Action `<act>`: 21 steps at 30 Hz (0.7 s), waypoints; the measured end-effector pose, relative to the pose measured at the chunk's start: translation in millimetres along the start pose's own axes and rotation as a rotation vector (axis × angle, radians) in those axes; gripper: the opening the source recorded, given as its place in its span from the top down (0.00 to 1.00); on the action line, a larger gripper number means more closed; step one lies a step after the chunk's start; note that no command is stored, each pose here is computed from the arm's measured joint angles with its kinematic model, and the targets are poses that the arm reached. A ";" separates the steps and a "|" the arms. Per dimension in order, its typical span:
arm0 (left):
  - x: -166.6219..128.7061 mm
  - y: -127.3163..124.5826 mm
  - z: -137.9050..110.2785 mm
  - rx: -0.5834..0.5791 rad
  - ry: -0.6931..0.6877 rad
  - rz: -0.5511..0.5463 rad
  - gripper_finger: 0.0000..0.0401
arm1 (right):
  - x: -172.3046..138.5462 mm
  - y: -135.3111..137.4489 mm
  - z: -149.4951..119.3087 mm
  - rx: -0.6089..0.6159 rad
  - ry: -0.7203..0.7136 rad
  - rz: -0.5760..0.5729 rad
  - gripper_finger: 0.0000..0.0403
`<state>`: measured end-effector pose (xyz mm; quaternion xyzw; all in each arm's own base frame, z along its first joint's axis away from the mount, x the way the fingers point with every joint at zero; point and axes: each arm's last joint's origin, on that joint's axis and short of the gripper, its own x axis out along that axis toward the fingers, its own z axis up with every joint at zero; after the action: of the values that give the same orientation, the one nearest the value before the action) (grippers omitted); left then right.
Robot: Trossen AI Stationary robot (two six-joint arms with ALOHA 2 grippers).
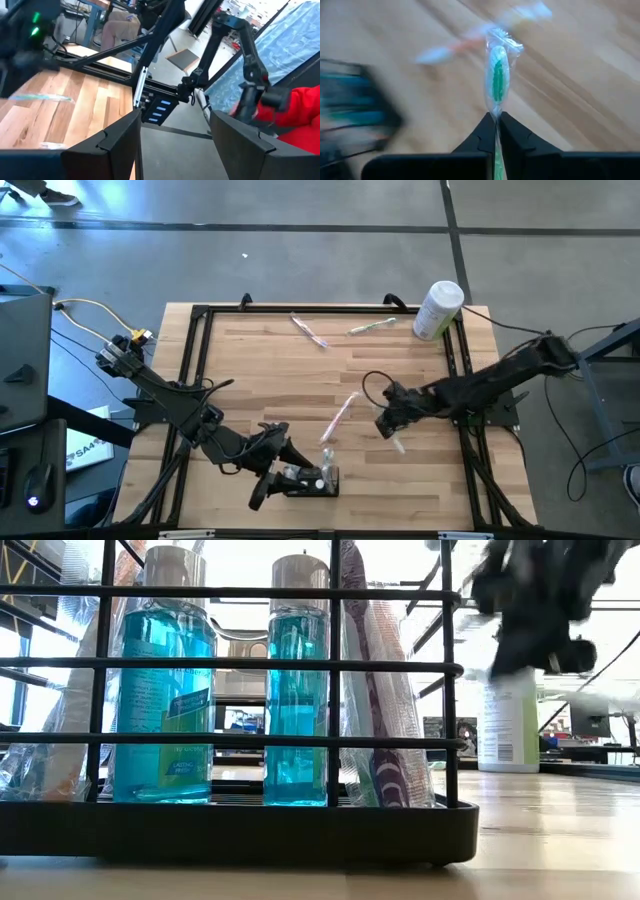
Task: Pick & Place toothbrushing station
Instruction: Put the bottom green toothbrush into the black wire organizer
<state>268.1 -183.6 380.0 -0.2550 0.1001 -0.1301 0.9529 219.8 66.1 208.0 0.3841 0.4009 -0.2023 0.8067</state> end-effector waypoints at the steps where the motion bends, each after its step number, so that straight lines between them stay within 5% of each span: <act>1: 0.0 -0.1 -0.1 0.000 0.000 0.000 0.41 | -9.3 5.8 -1.7 -0.034 -0.050 0.059 0.99; 7: 0.0 0.1 -0.1 0.003 0.000 0.001 0.41 | -67.4 48.1 -15.9 -0.286 -0.418 0.462 0.99; 14: 0.0 0.4 -0.4 0.004 0.004 0.005 0.41 | -114.0 73.8 -36.7 -0.373 -0.720 0.684 0.99; 21: -0.3 -0.8 -2.4 0.008 0.052 -0.047 0.41 | -164.0 110.8 -42.1 -0.505 -0.808 0.653 0.99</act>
<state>267.1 -185.3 378.4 -0.2502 0.1185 -0.1594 0.9476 171.5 171.0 374.2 0.1758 -0.0427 0.0286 0.9831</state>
